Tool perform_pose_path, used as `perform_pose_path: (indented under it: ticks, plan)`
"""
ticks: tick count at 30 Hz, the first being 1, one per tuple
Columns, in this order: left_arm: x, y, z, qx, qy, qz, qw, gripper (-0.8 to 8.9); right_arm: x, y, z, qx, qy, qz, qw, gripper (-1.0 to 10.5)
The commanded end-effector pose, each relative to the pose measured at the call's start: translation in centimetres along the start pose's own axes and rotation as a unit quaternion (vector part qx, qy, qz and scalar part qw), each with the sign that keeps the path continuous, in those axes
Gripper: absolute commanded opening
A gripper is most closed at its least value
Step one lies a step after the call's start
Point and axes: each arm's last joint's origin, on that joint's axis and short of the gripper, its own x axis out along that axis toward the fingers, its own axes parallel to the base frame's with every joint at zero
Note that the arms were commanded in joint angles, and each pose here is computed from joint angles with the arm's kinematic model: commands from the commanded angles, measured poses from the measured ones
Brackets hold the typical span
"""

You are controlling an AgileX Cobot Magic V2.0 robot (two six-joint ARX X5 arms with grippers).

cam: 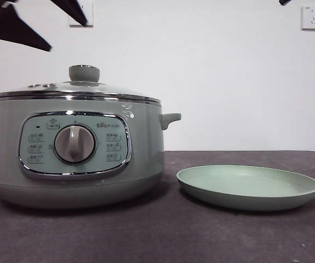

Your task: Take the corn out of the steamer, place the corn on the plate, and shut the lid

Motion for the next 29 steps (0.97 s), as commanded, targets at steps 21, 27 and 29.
perform_pose_path:
  ticks: [21, 27, 29]
  plan:
    - [5.6, -1.0, -1.0, 0.074, 0.09, 0.043, 0.992, -0.09, 0.0, 0.0, 0.0, 0.003, 0.0, 0.002, 1.0, 4.4]
    - [5.2, -1.2, 0.0, 0.085, 0.05, 0.041, 0.994, -0.09, 0.0, 0.1, 0.1, 0.002, -0.001, 0.005, 1.0, 4.4]
    - [4.3, -1.4, 0.7, 0.088, 0.029, 0.041, 0.995, -0.09, 0.1, 0.3, 0.1, -0.002, 0.0, 0.01, 1.0, 4.4]
